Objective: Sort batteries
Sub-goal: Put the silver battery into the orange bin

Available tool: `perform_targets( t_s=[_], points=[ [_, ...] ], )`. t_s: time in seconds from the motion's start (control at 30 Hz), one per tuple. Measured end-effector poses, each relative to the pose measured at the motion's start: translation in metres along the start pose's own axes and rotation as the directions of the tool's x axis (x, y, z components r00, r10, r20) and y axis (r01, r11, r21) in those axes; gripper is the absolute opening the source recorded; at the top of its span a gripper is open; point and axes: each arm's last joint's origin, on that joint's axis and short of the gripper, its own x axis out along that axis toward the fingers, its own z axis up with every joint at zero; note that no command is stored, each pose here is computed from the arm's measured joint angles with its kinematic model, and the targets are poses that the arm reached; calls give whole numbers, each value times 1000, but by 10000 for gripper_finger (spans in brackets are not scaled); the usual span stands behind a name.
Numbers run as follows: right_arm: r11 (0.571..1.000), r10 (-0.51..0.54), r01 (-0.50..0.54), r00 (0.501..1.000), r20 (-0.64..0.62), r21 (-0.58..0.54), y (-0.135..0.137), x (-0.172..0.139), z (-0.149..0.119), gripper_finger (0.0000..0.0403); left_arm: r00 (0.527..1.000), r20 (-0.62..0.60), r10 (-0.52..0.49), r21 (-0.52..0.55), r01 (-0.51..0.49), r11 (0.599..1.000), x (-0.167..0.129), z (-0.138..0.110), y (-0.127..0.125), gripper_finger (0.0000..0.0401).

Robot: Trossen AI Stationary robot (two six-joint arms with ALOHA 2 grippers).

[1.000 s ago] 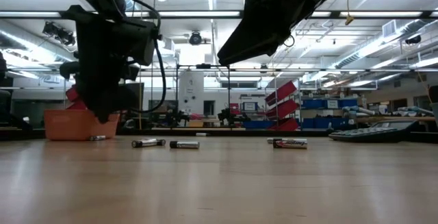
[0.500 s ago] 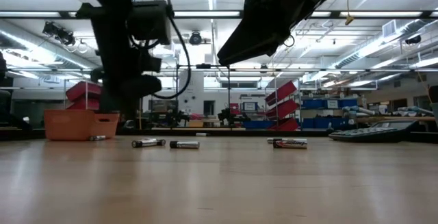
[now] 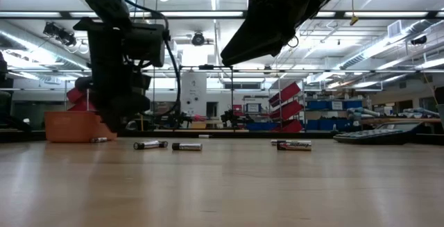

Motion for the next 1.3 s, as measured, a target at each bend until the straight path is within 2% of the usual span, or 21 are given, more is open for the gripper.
perform_targets(
  t_s=[0.6,0.73,0.83,1.2,1.3],
  points=[
    [1000,0,0,1000,0,-1,0,0,0,115,991,-31,126,-72,-128,989,-1,-7,11,0],
    [1000,0,0,1000,0,-1,0,0,0,115,994,-18,108,-74,-109,991,-1,-5,9,5],
    [1000,0,0,1000,0,-1,0,0,0,115,997,-18,70,-90,-71,993,0,-4,6,17],
    [1000,0,0,1000,-1,-1,0,0,0,115,998,-40,44,-104,-48,993,0,-4,4,107],
    [1000,0,0,1000,0,-2,0,0,0,115,998,-39,43,-107,-47,993,0,-4,4,121]
  ],
)
